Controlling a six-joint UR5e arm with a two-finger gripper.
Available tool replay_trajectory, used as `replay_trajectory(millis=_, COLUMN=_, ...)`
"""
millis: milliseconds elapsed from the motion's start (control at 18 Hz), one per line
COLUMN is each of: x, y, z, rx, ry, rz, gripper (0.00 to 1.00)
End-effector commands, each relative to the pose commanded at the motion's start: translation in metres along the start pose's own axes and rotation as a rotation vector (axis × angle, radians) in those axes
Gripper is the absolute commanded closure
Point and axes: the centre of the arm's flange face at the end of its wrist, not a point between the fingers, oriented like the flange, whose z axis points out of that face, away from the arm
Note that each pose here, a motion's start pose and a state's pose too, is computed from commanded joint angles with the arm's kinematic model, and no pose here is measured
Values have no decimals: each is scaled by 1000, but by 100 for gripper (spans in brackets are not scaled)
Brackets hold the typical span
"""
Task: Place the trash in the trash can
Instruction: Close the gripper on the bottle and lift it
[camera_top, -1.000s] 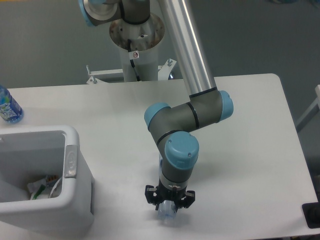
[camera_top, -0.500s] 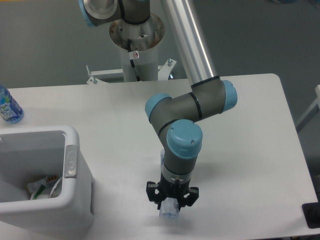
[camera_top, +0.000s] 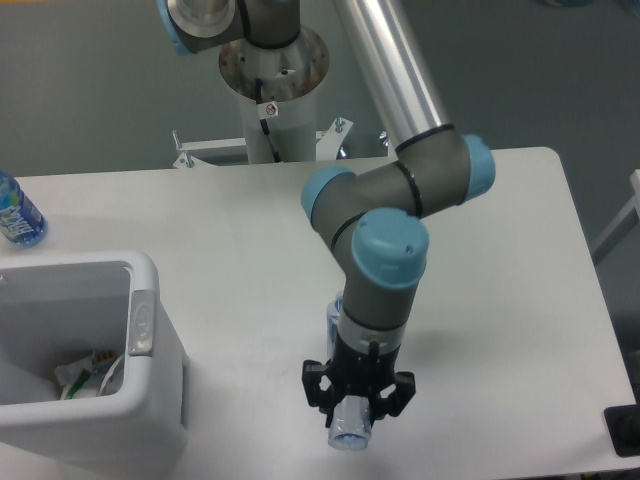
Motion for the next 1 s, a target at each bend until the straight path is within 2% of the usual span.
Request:
replay_trajectory(millis=278, x=2, y=-27, z=-57, rx=123, ry=32, rz=-24, gripper=49)
replay_trajectory(millis=500, x=9, y=-39, z=-85, rx=166, ry=15, rz=-14, gripper=49)
replay_trajectory(millis=722, x=16, y=-69, z=-125, rx=249, ry=-9, rz=-54, gripper=49)
replay_trajectory(millis=833, x=25, y=-79, z=-144, rx=292, ry=-21, rz=-45, gripper=49)
replay_trajectory(millis=1000, x=70, y=-94, z=-156, rx=384, ry=-16, rz=27, gripper=49)
